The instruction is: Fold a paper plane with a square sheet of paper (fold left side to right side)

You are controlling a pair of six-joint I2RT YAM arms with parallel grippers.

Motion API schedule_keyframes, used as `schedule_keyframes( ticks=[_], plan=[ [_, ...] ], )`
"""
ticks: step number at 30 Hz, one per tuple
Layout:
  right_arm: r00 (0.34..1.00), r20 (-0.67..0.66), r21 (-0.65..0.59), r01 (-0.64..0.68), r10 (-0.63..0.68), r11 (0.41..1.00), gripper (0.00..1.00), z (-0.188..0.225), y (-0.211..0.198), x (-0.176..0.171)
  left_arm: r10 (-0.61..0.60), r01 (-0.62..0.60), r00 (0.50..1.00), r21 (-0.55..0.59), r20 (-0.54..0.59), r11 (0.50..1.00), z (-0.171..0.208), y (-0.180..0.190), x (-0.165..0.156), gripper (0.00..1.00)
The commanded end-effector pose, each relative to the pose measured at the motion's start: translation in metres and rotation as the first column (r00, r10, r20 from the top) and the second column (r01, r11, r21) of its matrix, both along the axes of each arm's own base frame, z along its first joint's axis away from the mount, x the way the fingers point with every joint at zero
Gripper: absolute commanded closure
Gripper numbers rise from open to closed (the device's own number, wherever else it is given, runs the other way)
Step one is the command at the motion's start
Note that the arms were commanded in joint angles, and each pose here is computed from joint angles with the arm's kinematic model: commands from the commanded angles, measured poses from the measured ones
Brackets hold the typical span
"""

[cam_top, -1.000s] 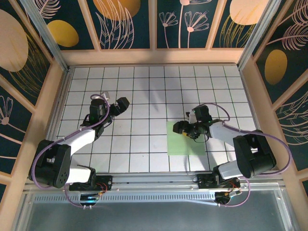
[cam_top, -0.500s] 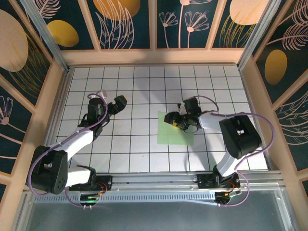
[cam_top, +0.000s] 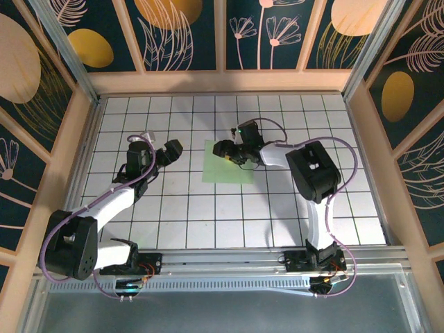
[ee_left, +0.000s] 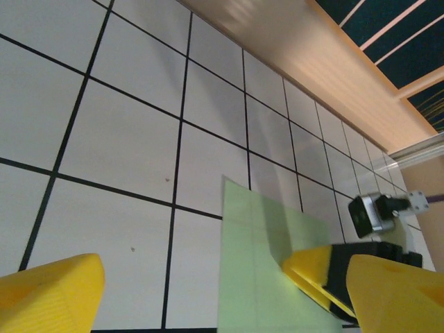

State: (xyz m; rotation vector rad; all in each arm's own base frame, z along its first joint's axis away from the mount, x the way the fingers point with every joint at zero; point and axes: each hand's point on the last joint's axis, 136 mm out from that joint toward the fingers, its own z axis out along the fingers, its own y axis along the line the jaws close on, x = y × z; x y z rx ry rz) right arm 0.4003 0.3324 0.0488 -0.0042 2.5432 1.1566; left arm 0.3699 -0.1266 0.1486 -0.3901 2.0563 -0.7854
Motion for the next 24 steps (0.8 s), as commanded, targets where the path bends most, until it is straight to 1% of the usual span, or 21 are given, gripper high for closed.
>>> schedule_keyframes(
  ticks=[1,5,7,9,12,16,19,21,22,24],
  plan=[
    [1.000,-0.020,-0.063,-0.015,0.014,0.998,0.31,-0.018,-0.003,-0.002,-0.066,0.067,0.998,-0.013,0.004,0.998,0.005,-0.013,0.003,0.16],
    [0.998,0.054,-0.032,-0.040,0.041,0.999,0.30,0.015,0.004,0.006,-0.126,0.124,0.991,-0.056,-0.033,0.991,-0.007,-0.026,0.001,0.32],
    [0.995,0.099,-0.036,-0.024,0.027,0.999,0.28,0.032,-0.002,0.014,-0.168,0.162,0.984,-0.087,-0.056,0.983,-0.014,-0.036,0.000,0.42],
    [0.990,0.138,-0.061,0.012,-0.003,0.998,0.25,0.043,-0.017,0.023,-0.205,0.197,0.976,-0.105,-0.071,0.975,-0.018,-0.047,0.001,0.50],
    [0.981,0.183,-0.164,0.091,-0.061,0.982,0.20,0.044,-0.050,0.038,-0.261,0.249,0.960,-0.114,-0.105,0.962,-0.026,-0.066,0.002,0.59],
    [0.970,0.229,-0.356,0.167,-0.088,0.920,0.11,0.034,-0.088,0.053,-0.335,0.317,0.927,-0.120,-0.171,0.941,-0.041,-0.096,0.003,0.69],
    [0.970,0.235,-0.454,0.165,-0.061,0.875,0.09,0.024,-0.099,0.059,-0.372,0.353,0.903,-0.122,-0.215,0.927,-0.054,-0.116,0.003,0.76],
    [0.970,0.237,-0.484,0.158,-0.044,0.861,0.08,0.021,-0.099,0.063,-0.382,0.364,0.892,-0.118,-0.240,0.924,-0.061,-0.124,0.003,0.78],
    [0.970,0.240,-0.497,0.154,-0.036,0.854,0.07,0.019,-0.098,0.065,-0.386,0.368,0.881,-0.115,-0.274,0.922,-0.073,-0.127,0.001,0.79],
    [0.970,0.243,-0.518,0.147,-0.019,0.843,0.05,0.015,-0.096,0.068,-0.394,0.377,0.865,-0.115,-0.311,0.919,-0.084,-0.133,0.000,0.80]
  ],
)
